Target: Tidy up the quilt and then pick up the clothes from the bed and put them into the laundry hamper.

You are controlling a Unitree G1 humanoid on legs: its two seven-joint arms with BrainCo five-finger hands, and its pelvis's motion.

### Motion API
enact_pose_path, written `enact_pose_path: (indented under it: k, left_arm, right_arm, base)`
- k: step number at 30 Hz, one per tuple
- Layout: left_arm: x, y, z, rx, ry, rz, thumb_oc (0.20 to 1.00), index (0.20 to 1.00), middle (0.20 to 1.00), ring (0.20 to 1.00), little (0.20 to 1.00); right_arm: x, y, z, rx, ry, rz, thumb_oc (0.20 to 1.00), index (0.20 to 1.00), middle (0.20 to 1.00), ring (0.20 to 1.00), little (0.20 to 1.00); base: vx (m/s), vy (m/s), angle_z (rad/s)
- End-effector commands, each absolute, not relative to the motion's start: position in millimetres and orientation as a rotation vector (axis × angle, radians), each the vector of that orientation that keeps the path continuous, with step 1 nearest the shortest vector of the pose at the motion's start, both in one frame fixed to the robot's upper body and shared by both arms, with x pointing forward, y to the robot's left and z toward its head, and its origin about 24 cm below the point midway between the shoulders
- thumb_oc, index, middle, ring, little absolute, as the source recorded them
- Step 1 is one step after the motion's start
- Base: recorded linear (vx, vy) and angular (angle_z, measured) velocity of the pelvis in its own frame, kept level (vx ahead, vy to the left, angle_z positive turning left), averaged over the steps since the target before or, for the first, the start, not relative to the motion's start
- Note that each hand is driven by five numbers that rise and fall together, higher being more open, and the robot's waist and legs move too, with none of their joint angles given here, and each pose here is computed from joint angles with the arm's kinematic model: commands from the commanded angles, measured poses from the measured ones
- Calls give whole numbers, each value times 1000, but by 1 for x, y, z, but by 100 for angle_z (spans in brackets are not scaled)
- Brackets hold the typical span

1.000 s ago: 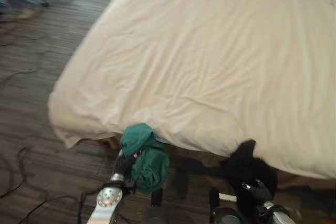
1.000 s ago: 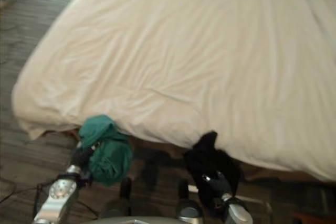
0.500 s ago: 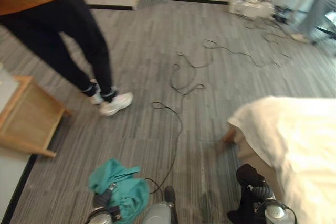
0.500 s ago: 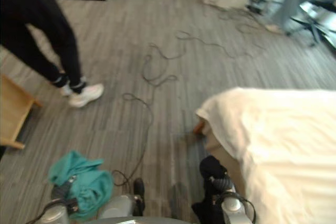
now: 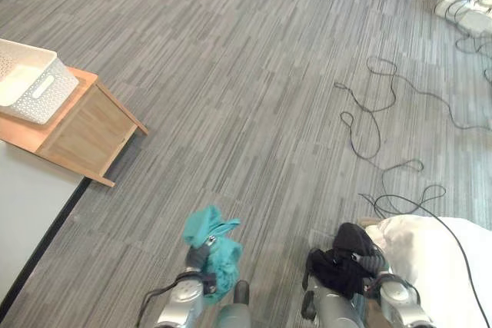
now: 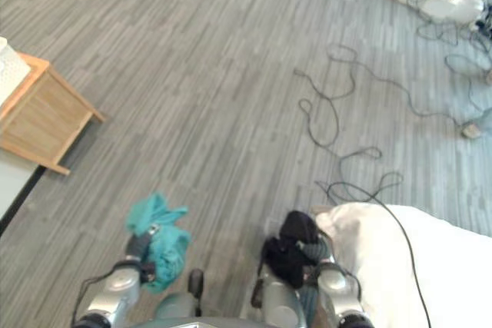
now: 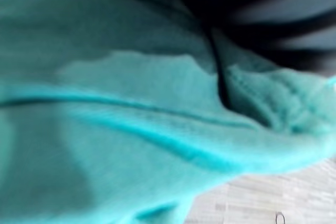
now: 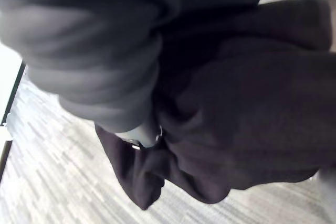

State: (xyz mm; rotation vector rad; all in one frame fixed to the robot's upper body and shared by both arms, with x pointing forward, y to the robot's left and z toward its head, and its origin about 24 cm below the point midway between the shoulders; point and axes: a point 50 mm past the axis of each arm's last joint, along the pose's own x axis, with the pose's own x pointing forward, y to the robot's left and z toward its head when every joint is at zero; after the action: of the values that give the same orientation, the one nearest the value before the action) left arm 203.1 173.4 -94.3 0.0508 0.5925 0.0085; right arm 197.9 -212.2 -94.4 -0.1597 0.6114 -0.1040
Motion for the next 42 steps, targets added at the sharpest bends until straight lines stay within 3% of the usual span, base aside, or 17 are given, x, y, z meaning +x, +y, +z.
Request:
enact_pose_path:
  k: [1,8,12,20,27,29,34,42]
  left_arm:
    - [255,147,-48,34,346,-38,200,200,200,200,200]
    - [259,151,-38,76,292,-19,200,200,200,200,200]
    - [246,177,-51,115,367,45,200,200,200,200,200]
    - [265,185,-39,142,319,121,200,200,200,200,200]
    - [272,192,-28,146,253,151,200,200,200,200,200]
    - [253,200,-45,102,317,194,200,200,200,200,200]
    - [243,201,-56,-54,363,270,200,200,200,200,200]
    - [229,209,-66,-47,410,307,200,200,200,200,200]
  right_arm:
    - [231,-228,-55,-230,408,-115,200,200,200,200,200]
    - [240,-228,-49,-307,385,-113,200,200,200,200,200]
    - [233,-211,-63,-300,427,-61,200,200,200,200,200]
    - [244,-206,-51,-288,371,-55,200,200,200,200,200]
    - [226,-226,-57,-365,417,-76,200,200,200,200,200]
    - [214,-230,-63,-442,451,-25,200,200,200,200,200]
    - [230,-224,-49,-538,378,74,200,200,200,200,200]
    - [236,-210,-46,-588,335,128,200,200,200,200,200]
  base:
    - [304,-97,-6]
    - [396,36,-18]
    - [581,28,-39]
    - [595,8,83]
    - [693,-372,111]
    - [820,-460,96]
    - [441,-487,67]
    - [493,-182,-13]
